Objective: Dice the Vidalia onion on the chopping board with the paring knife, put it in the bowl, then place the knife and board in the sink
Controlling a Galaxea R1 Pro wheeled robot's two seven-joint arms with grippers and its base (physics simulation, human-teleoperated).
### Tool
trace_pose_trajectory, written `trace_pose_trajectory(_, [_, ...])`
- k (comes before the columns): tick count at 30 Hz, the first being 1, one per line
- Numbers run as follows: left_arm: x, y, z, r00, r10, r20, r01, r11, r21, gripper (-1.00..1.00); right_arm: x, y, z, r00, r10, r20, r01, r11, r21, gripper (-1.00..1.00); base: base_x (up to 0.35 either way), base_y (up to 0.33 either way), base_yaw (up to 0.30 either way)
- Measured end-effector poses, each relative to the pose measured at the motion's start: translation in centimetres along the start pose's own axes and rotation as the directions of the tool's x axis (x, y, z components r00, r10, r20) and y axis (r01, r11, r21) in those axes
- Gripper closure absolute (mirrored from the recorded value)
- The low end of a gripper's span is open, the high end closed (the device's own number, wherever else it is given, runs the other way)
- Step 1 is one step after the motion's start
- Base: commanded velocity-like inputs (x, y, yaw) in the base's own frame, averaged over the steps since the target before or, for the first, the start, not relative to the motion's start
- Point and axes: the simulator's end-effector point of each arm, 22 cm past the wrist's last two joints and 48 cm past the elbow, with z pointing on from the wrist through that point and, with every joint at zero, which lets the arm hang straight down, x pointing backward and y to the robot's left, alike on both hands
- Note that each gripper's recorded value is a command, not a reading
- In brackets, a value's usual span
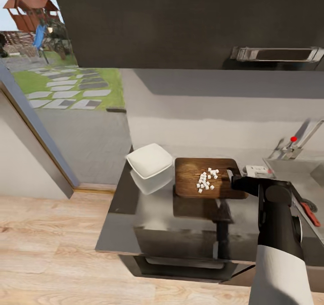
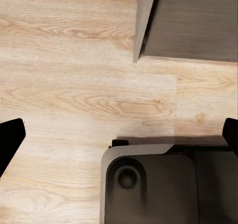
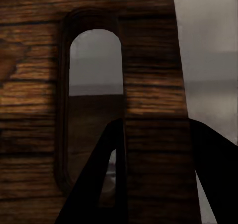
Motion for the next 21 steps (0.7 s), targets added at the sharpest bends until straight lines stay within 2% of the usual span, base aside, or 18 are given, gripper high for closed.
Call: trace_pose_trajectory(21, [-1.1,-0.1,0.1,0.999,0.0,0.033,0.0,1.0,0.002,-1.0,-1.5,0.1,-1.5,0.999,0.0,0.034,0.0,1.0,-0.004,1.0,0.112,0.292,0.0])
